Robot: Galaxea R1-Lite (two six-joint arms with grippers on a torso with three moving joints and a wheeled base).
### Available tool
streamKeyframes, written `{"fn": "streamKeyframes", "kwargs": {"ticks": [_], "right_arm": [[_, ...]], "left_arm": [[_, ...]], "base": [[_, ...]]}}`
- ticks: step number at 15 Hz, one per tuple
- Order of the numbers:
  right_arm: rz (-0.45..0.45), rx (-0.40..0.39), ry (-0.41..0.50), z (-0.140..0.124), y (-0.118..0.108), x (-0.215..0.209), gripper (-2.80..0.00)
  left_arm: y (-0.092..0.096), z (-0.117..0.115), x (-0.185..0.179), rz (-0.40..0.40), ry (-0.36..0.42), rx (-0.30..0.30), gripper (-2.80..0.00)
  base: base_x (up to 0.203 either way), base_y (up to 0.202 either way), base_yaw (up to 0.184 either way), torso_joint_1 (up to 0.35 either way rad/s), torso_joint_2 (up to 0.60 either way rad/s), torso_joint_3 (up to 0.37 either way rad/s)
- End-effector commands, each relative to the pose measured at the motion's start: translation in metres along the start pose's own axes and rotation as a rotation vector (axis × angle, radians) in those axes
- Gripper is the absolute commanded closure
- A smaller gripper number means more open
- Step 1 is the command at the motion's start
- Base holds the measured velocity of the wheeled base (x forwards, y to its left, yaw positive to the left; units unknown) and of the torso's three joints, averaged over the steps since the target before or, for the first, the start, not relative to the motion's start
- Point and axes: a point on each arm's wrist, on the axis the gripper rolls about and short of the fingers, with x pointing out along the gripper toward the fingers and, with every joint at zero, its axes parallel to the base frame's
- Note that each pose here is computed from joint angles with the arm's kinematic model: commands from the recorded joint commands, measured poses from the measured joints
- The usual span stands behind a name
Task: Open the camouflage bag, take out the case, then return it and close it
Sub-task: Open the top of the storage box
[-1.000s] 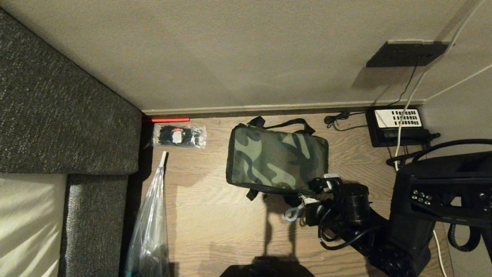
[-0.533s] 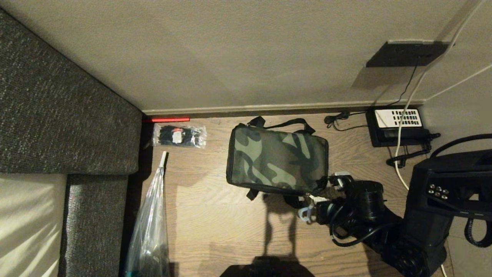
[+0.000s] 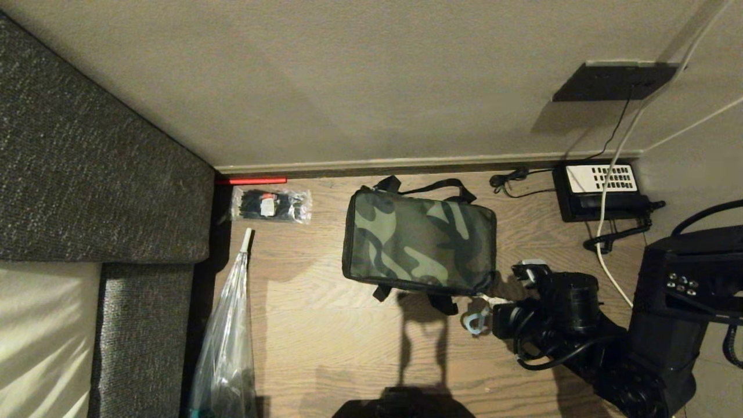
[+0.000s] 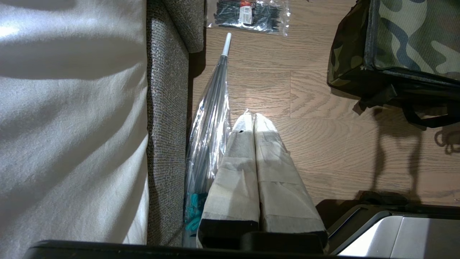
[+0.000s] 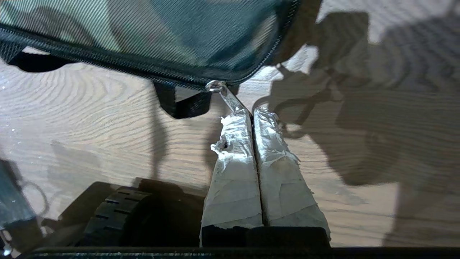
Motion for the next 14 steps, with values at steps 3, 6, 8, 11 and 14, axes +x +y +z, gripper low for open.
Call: {"fn": "streamKeyframes", "kwargs": {"ticks": [3,6,8,11,14], "right_arm": [[-0.017,0.017,-0.015,0.005,-0.010,-0.001,0.00],[-0.023,0.008,-0.012,0.005,-0.012,0.000,0.00],[-0.023,0.008,-0.015,0.005,-0.012,-0.001,0.00],[0.044,-0.002,-0.001,0.003,-0.006,-0.002,0.00],[0.080,-0.030,0.026,-0.003,-0.001,-0.001,-2.80]], "left_arm": [[0.000,-0.001,0.000,0.002,0.003,-0.002,0.00],[0.000,-0.001,0.000,0.001,0.001,-0.002,0.00],[0.000,-0.001,0.000,0.001,0.001,-0.001,0.00],[0.000,-0.001,0.000,0.001,0.002,0.000,0.00],[0.000,-0.001,0.000,0.001,0.002,0.000,0.00]], "base": [[0.000,0.000,0.000,0.000,0.00,0.000],[0.000,0.000,0.000,0.000,0.00,0.000],[0.000,0.000,0.000,0.000,0.00,0.000],[0.000,0.000,0.000,0.000,0.00,0.000],[0.000,0.000,0.000,0.000,0.00,0.000]]}}
